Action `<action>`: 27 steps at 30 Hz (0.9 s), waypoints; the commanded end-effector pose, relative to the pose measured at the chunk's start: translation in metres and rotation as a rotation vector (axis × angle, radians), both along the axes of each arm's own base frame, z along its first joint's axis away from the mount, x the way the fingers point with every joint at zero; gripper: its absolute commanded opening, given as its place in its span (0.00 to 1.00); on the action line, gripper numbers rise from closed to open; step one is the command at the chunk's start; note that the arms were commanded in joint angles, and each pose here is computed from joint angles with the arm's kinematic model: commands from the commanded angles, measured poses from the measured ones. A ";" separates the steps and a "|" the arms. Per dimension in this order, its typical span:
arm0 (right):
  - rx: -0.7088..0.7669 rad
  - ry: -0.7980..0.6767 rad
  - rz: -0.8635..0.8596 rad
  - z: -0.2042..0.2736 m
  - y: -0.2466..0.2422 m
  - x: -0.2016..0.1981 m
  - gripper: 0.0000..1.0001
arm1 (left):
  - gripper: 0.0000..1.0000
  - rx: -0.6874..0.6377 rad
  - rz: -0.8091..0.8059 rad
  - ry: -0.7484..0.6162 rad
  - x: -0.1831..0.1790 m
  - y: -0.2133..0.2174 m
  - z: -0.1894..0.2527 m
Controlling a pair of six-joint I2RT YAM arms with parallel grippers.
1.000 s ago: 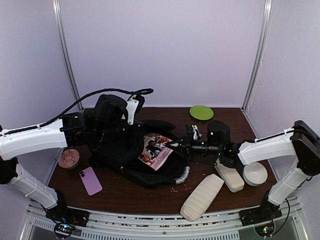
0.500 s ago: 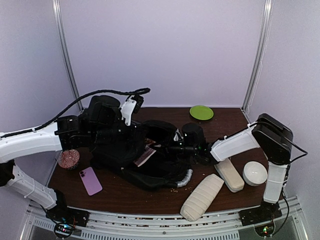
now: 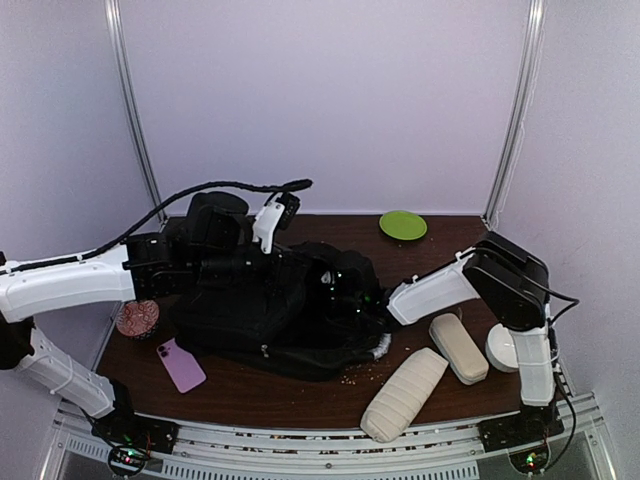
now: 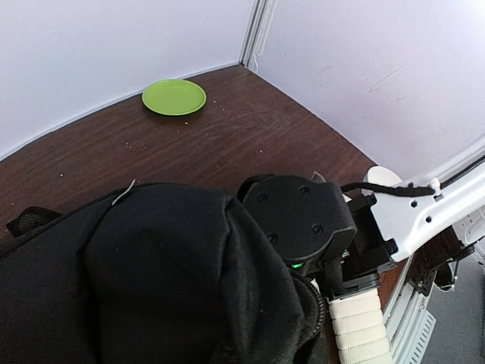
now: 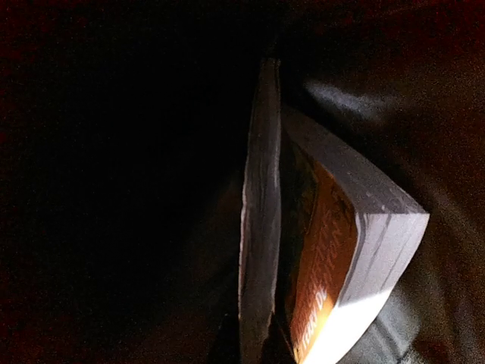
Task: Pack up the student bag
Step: Place the book in the student bag.
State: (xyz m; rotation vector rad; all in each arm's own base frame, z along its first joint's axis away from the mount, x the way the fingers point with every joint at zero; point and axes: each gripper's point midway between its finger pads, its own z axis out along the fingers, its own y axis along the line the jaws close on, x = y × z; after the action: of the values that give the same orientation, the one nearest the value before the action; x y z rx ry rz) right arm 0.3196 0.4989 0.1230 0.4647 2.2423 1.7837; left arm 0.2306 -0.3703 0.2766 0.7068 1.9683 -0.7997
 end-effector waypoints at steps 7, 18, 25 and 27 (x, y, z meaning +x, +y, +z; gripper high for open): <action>-0.034 -0.044 0.113 0.002 0.011 -0.029 0.31 | 0.00 -0.236 -0.084 -0.175 -0.010 -0.016 0.076; -0.171 -0.131 0.074 0.012 -0.059 -0.040 0.63 | 0.00 -0.164 -0.006 -0.191 -0.003 0.003 0.062; -0.114 -0.098 0.080 0.006 -0.052 -0.041 0.41 | 0.00 -0.154 -0.002 -0.189 -0.003 0.004 0.061; -0.113 -0.092 0.079 0.003 -0.048 -0.039 0.34 | 0.00 -0.151 -0.003 -0.187 -0.003 0.004 0.062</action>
State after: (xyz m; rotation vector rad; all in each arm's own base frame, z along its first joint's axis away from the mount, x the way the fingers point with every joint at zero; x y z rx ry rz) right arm 0.2781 0.4454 0.1334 0.2585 2.3222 1.6435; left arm 0.2275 -0.3617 0.2740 0.7290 1.9259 -0.7552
